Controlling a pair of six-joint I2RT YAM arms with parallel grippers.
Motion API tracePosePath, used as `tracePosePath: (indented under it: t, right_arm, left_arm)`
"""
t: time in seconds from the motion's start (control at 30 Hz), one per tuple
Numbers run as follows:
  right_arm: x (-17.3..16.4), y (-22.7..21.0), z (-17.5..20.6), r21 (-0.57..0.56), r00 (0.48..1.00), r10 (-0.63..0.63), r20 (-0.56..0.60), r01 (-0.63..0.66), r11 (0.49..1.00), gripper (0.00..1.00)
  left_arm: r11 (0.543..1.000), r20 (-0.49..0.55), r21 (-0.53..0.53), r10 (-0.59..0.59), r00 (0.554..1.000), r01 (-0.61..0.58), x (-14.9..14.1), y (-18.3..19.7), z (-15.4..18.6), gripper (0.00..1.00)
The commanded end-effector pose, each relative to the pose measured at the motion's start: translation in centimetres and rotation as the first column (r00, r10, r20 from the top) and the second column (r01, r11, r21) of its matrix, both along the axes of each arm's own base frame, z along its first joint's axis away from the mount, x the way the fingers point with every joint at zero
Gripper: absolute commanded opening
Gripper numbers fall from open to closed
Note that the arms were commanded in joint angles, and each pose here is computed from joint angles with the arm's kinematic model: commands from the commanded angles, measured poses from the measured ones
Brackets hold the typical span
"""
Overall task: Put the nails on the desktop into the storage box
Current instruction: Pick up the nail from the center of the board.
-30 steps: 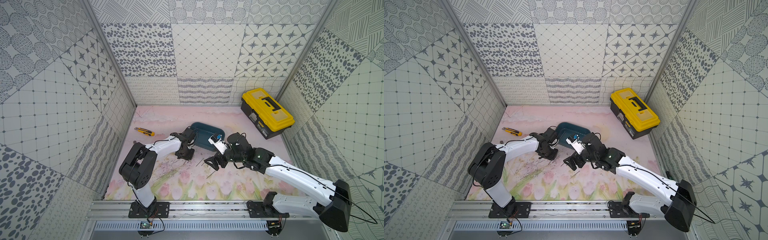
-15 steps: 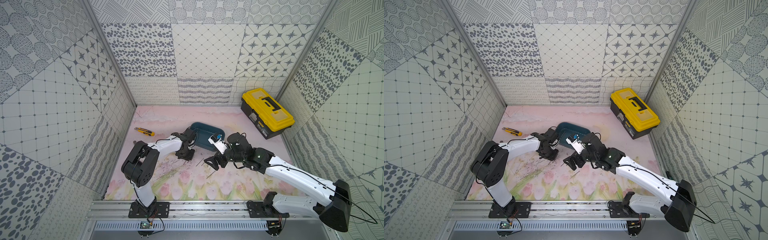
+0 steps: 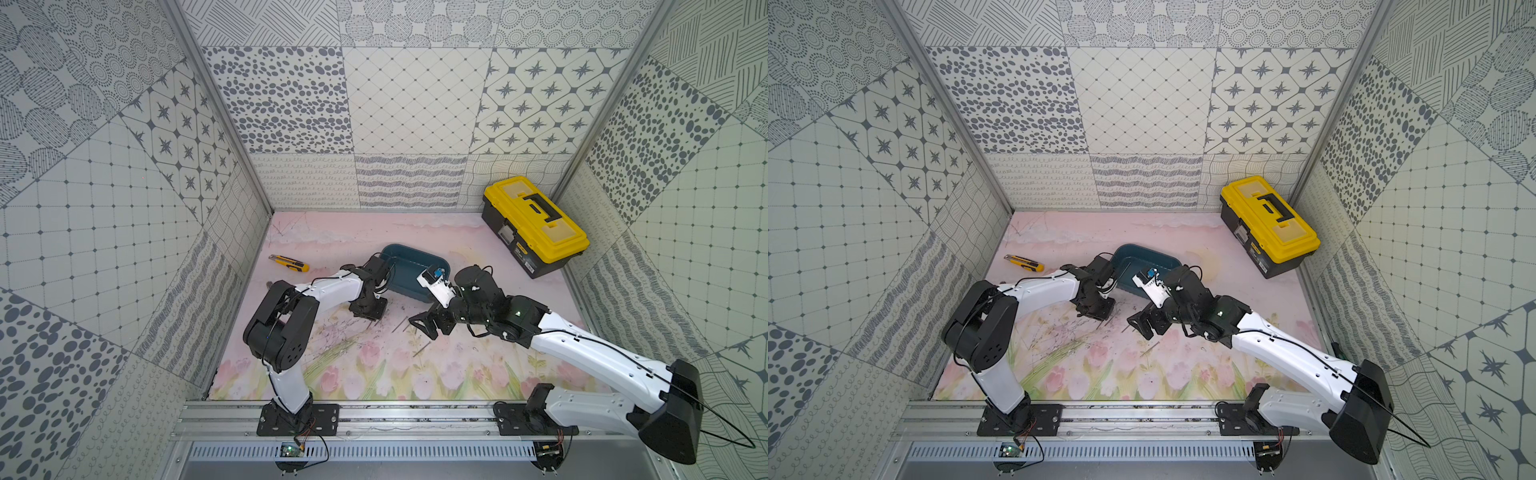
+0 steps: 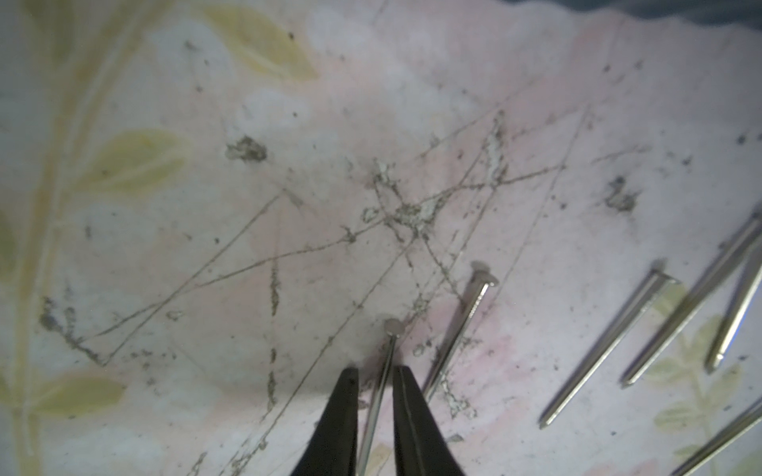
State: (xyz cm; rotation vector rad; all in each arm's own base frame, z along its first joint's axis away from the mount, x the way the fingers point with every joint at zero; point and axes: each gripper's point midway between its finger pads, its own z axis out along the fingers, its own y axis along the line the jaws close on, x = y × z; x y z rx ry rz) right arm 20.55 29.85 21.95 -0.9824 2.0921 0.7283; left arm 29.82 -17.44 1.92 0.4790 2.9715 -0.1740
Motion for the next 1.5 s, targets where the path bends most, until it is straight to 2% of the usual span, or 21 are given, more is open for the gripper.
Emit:
tracePosePath:
  t: [0.0,0.13,0.33,0.67,1.03,1.23,1.47]
  right_arm:
    - [0.2,0.0,0.8,0.022,0.999,-0.004,0.05,0.003,1.0,0.97]
    - [0.2,0.0,0.8,0.02,0.999,-0.004,0.05,0.003,1.0,0.97]
    - [0.2,0.0,0.8,0.019,0.999,-0.006,0.052,0.005,1.0,0.97]
    - [0.3,-0.2,0.7,0.014,0.998,-0.008,0.056,0.007,1.0,0.97]
    - [0.3,-0.2,0.8,0.018,0.998,-0.012,0.062,0.011,1.0,0.97]
    - [0.5,-0.4,0.8,0.015,0.997,-0.021,0.073,0.02,1.0,0.97]
    - [0.9,-1.0,0.7,0.014,0.995,-0.048,0.09,0.046,0.999,0.97]
  left_arm:
    - [1.0,-0.031,-0.01,-0.026,0.999,0.026,-0.7,-0.1,-0.5,0.18]
    - [1.0,-0.038,-0.007,-0.026,0.999,0.025,-1.0,0.0,-0.8,0.14]
    - [1.0,-0.042,-0.003,-0.019,0.999,0.019,-1.1,0.1,-0.9,0.0]
    - [1.0,-0.013,0.011,0.004,1.0,-0.004,-0.9,0.4,-0.1,0.0]
    - [1.0,0.039,0.02,0.011,0.999,-0.011,-0.5,0.9,2.3,0.0]
    - [1.0,0.068,0.02,0.001,0.998,-0.003,-0.2,0.9,4.3,0.0]
    - [1.0,0.126,0.02,-0.021,0.992,0.018,1.0,0.5,8.4,0.0]
